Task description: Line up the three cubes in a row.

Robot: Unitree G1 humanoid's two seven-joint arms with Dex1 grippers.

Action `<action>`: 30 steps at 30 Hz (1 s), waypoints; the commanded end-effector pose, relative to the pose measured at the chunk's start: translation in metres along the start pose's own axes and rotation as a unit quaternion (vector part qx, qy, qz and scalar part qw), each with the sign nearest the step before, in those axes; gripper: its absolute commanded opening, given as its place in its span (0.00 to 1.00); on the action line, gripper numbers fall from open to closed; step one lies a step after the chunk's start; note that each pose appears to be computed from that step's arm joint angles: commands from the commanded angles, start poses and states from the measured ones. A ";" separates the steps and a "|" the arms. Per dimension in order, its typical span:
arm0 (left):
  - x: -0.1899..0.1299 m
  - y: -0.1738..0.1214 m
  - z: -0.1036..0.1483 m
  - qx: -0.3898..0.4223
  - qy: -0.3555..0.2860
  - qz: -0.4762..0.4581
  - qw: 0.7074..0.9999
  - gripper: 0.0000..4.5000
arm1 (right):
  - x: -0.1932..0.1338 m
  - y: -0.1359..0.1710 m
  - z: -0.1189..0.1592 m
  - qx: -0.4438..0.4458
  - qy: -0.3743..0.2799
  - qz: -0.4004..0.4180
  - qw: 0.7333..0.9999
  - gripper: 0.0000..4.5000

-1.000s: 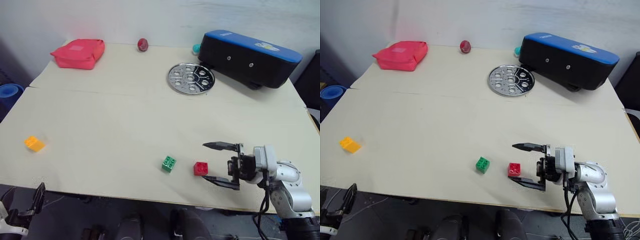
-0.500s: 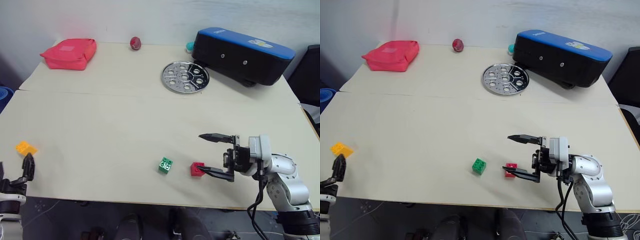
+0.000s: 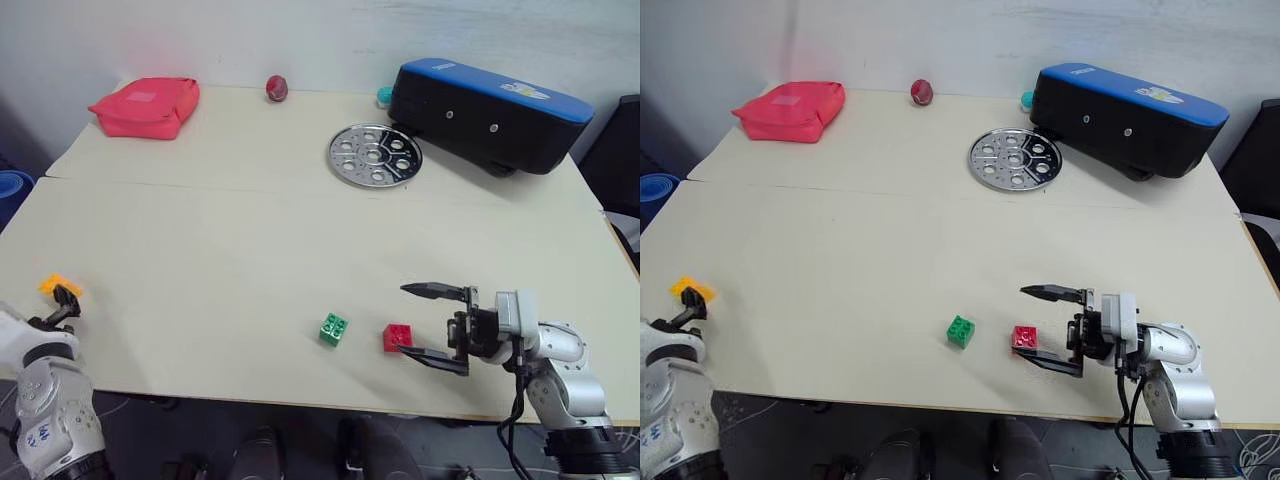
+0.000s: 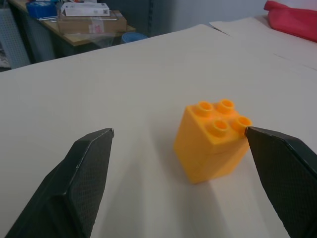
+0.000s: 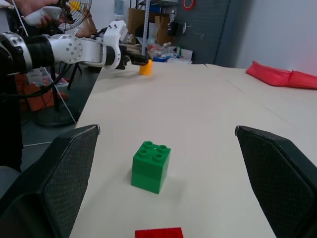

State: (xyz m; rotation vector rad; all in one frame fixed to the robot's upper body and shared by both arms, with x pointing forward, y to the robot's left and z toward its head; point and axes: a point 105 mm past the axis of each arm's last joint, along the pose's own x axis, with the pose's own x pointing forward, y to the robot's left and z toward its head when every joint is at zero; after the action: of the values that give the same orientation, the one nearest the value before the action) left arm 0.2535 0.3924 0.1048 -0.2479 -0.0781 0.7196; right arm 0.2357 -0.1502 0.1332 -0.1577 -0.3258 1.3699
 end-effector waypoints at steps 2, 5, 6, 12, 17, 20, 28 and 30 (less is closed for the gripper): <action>0.004 0.001 0.002 0.024 -0.003 0.018 1.000 0.99 | -0.010 0.009 -0.002 -0.007 -0.006 -0.001 1.000 1.00; 0.010 -0.001 0.004 0.026 -0.004 0.023 0.999 0.99 | -0.014 0.013 -0.005 -0.004 -0.002 -0.002 1.000 1.00; 0.011 -0.002 0.004 0.026 -0.002 0.024 0.999 0.99 | -0.014 0.013 -0.005 -0.003 -0.001 -0.003 1.000 1.00; 0.017 -0.013 -0.002 0.028 0.010 0.034 0.999 0.99 | -0.015 0.016 -0.008 0.005 0.005 0.000 1.000 1.00; 0.015 -0.013 -0.004 0.013 0.012 0.074 0.997 0.87 | -0.013 0.017 -0.009 0.011 0.009 0.002 1.000 1.00; 0.011 -0.009 0.000 0.008 0.003 0.086 0.996 0.66 | -0.013 0.014 -0.010 0.009 0.012 -0.006 1.000 1.00; 0.021 -0.015 0.009 0.044 -0.007 0.040 0.998 0.32 | -0.015 0.016 -0.016 0.019 0.024 -0.013 0.999 1.00; 0.022 -0.015 0.010 0.045 -0.007 0.039 0.998 0.32 | -0.015 0.016 -0.017 0.019 0.025 -0.014 0.999 1.00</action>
State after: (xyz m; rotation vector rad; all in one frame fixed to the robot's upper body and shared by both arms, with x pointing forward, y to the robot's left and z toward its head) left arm 0.2780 0.3955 0.1064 -0.1866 -0.0117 0.8024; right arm 0.2239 -0.1588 0.1076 -0.1481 -0.2479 1.3500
